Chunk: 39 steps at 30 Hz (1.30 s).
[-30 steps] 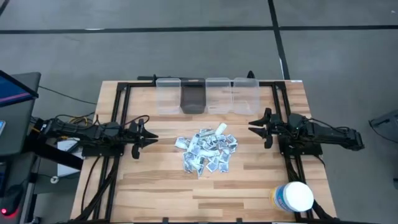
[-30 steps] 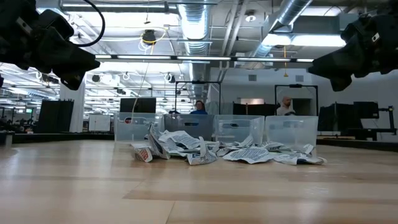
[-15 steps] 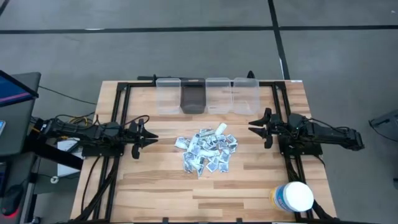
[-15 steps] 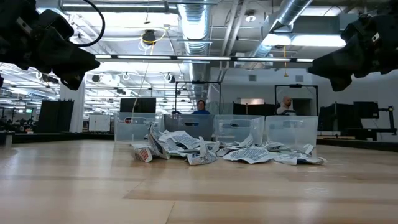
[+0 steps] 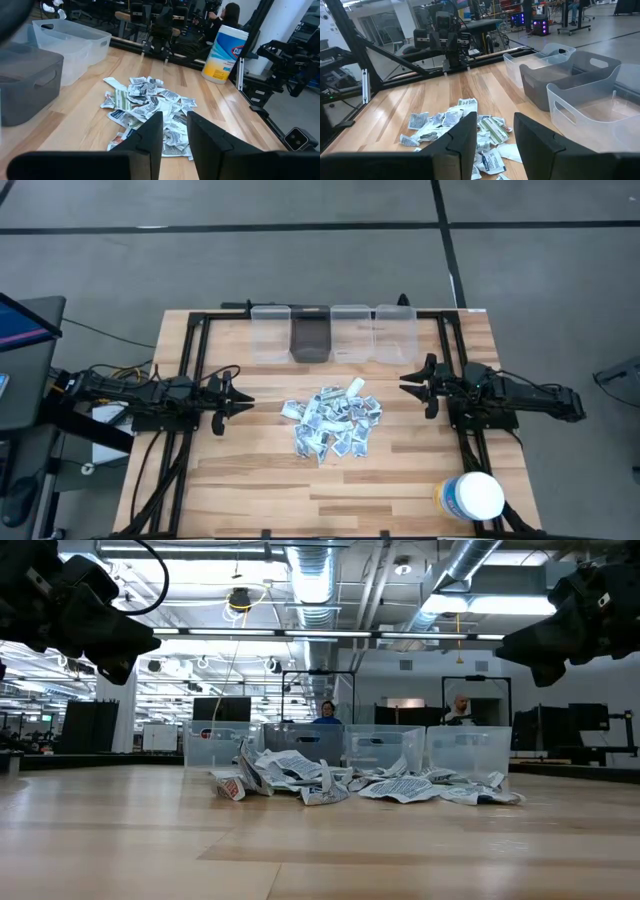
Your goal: Pick & Place First Aid Supplies
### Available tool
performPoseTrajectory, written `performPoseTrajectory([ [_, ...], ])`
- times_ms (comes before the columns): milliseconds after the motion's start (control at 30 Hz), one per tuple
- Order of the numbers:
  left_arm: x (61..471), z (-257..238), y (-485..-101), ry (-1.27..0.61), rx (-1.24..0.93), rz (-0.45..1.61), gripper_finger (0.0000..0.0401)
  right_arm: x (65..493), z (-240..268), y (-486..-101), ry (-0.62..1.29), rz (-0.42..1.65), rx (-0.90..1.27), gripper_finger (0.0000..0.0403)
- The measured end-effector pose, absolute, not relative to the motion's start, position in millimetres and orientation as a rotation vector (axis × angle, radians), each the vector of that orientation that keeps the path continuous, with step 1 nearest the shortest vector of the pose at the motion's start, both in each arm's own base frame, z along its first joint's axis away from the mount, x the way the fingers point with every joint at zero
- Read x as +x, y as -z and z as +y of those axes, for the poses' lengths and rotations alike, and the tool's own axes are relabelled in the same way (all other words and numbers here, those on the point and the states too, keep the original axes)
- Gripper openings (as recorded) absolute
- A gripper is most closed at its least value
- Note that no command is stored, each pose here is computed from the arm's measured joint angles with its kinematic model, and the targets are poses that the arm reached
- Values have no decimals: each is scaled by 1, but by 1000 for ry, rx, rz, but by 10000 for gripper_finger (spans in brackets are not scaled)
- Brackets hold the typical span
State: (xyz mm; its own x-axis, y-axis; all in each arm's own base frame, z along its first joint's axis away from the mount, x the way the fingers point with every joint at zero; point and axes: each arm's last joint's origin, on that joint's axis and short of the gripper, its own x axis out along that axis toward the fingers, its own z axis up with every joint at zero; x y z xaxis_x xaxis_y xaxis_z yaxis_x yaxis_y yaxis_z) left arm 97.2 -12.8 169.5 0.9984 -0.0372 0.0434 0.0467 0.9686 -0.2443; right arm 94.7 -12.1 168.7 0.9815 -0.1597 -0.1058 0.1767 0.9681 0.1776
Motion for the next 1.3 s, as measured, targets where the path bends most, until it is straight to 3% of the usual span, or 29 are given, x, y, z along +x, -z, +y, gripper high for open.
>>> performPoseTrajectory([
  [567,97,-13,-170,43,-252,-40,88,95,-12,-169,170,91,187,124],
  [1300,94,-10,-191,-3,-294,-268,88,95,-12,-169,177,90,187,124],
])
